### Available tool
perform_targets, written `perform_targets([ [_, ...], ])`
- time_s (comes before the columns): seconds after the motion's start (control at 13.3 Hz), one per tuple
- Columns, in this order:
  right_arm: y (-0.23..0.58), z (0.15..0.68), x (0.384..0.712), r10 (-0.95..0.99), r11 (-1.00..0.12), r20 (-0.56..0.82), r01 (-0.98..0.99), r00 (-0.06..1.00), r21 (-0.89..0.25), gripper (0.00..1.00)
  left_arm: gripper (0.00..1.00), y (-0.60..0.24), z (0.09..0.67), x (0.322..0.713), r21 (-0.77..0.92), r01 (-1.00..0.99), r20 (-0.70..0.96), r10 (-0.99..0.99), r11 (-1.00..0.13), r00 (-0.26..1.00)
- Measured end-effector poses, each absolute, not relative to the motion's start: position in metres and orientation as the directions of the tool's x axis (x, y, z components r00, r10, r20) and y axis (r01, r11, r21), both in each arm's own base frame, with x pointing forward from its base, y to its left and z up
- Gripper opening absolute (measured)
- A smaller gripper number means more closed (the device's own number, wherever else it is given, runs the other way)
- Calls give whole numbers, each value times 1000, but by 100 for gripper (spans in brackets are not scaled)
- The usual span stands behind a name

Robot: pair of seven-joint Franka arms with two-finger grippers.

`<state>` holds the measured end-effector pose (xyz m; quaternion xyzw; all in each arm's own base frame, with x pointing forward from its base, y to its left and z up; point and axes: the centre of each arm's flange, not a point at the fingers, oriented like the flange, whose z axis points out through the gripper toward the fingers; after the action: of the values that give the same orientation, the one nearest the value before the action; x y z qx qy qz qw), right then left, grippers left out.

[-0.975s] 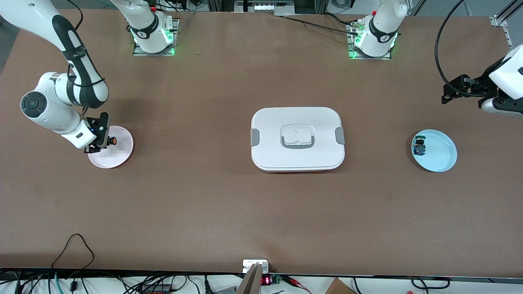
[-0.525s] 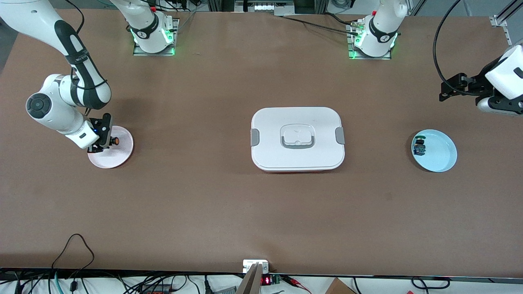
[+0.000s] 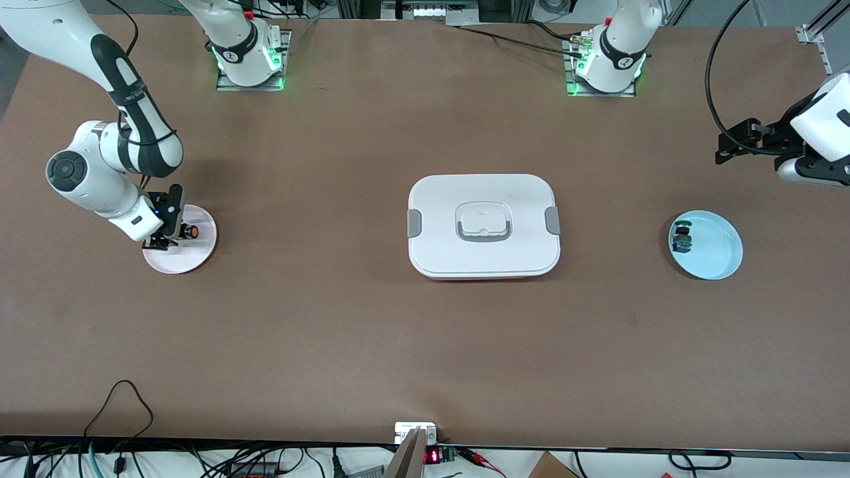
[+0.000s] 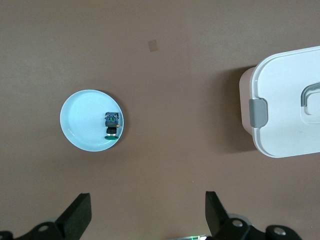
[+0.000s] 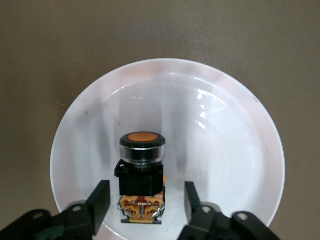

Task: Transfer orange switch to right arm and place
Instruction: 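Lower the orange switch onto the white plate with the right gripper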

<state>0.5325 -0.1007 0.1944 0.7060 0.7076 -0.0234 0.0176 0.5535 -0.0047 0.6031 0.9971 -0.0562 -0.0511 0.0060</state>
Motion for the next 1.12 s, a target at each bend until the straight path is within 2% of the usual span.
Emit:
perform_targets([
  [0.22,-102,199,534,998,-1,-60,1000,1,0,100,100,-6,604,554,17,-114,-98,-115,-993,988],
  [0.45,-105,226,539,998,-16,-64,1000,17,21,100,100,-6,604,555,16,-114,-91,-115,-993,989],
  [0.75,-106,285,553,994,-103,-15,990,105,100,100,100,-6,602,556,17,-114,-93,-115,-993,989],
  [0.82,-105,298,556,987,-158,13,983,158,94,100,100,-6,601,556,17,-114,-94,-115,-993,989],
  [1.12,-103,338,567,879,-464,102,885,466,-44,100,100,-5,601,557,17,-112,-93,-113,-994,989],
])
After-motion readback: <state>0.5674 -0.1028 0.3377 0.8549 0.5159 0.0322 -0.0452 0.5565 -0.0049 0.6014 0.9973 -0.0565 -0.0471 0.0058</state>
